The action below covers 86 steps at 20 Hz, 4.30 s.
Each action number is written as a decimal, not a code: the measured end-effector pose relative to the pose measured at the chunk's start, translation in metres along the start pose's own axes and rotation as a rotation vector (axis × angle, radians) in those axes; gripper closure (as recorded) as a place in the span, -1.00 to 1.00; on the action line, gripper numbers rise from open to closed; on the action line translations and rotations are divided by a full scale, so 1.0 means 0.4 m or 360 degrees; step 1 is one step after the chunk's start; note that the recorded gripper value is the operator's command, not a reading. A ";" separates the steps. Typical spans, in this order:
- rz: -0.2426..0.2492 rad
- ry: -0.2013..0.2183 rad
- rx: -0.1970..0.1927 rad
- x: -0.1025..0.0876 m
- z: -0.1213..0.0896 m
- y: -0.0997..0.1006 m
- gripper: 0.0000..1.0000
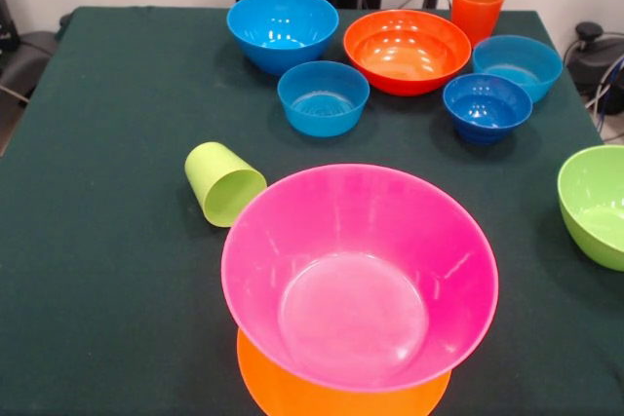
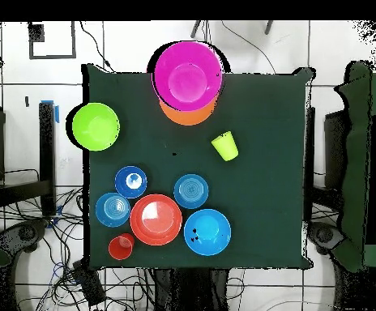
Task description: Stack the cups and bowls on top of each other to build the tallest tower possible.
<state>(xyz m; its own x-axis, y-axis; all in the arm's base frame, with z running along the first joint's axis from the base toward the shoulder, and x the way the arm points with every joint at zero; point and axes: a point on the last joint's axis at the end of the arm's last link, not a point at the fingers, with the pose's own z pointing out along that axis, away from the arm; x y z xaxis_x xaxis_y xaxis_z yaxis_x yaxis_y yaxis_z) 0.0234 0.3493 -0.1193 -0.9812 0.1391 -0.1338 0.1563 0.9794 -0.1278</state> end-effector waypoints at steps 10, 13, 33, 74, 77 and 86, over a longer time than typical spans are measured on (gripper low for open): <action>0.0014 -0.0014 -0.0072 -0.021 -0.062 0.034 -1.00; 0.0016 -0.0022 -0.0100 -0.029 -0.086 0.046 -1.00; 0.0064 -0.0044 -0.0195 -0.075 -0.164 0.081 -1.00; 0.0214 -0.0014 0.0098 -0.203 -0.163 -0.178 -1.00; 0.0225 -0.0027 0.0113 -0.214 -0.152 -0.198 -1.00; 0.0246 -0.0065 0.0134 -0.240 -0.146 -0.223 -1.00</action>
<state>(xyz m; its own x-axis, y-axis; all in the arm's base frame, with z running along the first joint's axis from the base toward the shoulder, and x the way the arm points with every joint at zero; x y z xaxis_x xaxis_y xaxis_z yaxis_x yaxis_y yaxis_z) 0.0972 0.2573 -0.0378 -0.9396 0.2791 -0.1981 0.3153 0.9309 -0.1843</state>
